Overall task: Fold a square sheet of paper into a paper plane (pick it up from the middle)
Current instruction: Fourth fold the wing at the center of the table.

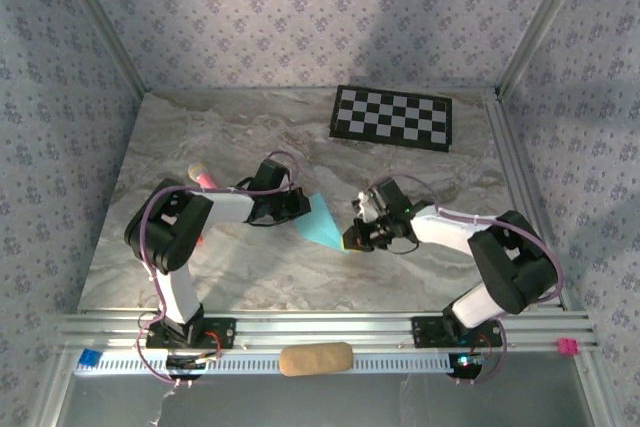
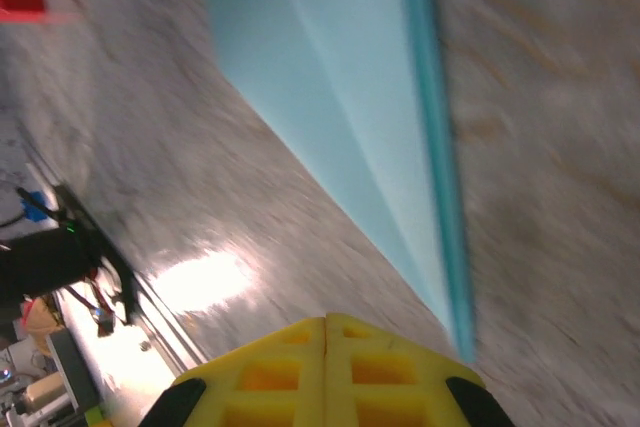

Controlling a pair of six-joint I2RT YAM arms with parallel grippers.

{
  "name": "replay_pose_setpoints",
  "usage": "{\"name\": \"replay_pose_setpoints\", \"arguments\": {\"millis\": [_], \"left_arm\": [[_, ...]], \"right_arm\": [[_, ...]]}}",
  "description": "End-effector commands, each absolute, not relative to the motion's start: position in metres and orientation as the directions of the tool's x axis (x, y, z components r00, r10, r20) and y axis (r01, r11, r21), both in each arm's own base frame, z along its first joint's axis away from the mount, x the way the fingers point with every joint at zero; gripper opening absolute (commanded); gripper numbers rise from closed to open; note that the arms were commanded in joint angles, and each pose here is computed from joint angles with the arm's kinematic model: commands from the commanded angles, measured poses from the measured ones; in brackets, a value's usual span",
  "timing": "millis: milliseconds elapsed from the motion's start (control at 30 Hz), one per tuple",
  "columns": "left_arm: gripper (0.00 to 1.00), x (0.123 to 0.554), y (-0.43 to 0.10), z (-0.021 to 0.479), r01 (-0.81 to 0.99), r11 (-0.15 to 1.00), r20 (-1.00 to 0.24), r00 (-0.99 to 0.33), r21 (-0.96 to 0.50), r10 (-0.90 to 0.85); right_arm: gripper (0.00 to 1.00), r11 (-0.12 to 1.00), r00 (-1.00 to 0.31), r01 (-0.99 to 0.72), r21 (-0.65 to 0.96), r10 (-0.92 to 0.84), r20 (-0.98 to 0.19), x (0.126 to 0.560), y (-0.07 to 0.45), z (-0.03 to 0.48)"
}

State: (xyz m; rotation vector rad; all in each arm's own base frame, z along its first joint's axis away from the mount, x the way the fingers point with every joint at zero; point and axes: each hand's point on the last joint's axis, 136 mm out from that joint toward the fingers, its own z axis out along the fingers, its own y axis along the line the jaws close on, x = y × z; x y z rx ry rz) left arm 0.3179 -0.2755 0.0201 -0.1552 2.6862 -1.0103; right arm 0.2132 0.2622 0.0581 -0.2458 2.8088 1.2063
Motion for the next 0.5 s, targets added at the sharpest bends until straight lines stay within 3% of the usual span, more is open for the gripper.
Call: {"name": "replay_pose_setpoints", "arguments": {"millis": [0, 200, 467], "left_arm": [[0.08, 0.307, -0.253, -0.014, -0.065, 0.822, -0.169, -0.966, -0.566, -0.193], [0.09, 0.309, -0.257, -0.01, -0.054, 0.819, -0.171, -0.968, -0.571, -0.183], [0.09, 0.313, -0.257, 0.001, -0.037, 0.827, -0.198, -0.964, -0.562, -0.178]], "right_arm": [[0.03, 0.667, -0.978, -0.207, 0.716, -0.139, -0.154, 0.232, 0.276, 0.069], [0.03, 0.669, -0.984, -0.179, 0.721, -0.135, -0.119, 0.254, 0.293, 0.049], [0.0, 0.735, -0.991, -0.116, 0.668, -0.133, -0.026, 0.231, 0.271, 0.0]]}}
